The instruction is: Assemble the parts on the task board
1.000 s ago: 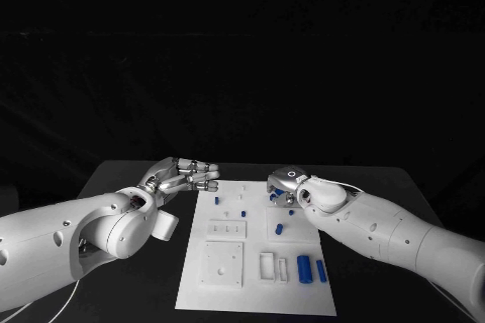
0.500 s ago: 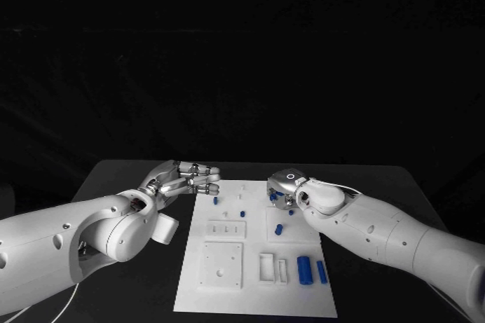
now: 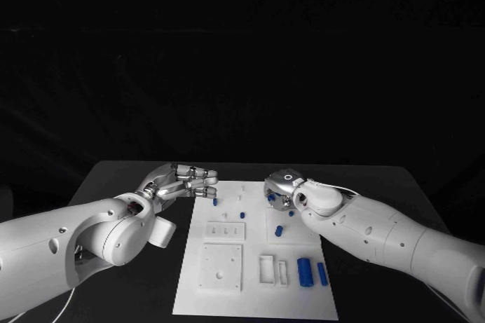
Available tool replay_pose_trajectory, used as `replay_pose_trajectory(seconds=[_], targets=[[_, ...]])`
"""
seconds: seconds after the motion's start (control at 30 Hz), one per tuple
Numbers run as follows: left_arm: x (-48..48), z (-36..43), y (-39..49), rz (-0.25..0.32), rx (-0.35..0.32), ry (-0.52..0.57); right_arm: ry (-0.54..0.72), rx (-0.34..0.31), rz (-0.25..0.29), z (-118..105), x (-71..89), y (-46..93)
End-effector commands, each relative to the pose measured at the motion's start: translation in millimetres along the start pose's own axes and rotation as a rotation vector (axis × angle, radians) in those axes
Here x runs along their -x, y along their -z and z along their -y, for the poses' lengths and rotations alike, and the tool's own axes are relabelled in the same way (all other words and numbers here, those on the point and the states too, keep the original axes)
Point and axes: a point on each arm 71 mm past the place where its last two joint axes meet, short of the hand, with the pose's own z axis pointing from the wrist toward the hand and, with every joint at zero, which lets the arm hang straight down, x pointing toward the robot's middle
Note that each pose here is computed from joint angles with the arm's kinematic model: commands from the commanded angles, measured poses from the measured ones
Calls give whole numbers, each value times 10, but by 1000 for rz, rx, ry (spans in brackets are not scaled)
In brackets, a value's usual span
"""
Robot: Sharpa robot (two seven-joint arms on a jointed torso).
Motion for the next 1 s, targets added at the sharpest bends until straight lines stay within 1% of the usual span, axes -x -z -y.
replay_pose_trajectory(seconds=[0.03, 0.17, 0.27, 0.47, 0.7, 1.0], targets=[[-19, 24, -9, -20, -5, 2, 17, 9, 72, -46, 44, 4], [-21, 22, -12, -21, -3, 2, 19, 5, 129, -85, 106, -2], [-20, 21, -13, -21, -2, 2, 16, 3, 155, -116, 141, -12], [-28, 19, -17, -25, 1, 3, 6, -6, 191, -186, 205, -48], [-55, 24, -34, -33, 3, 2, -5, -27, 217, -297, 257, -132], [-88, 35, -71, -42, 1, 0, -15, -40, 232, -391, 293, -225]])
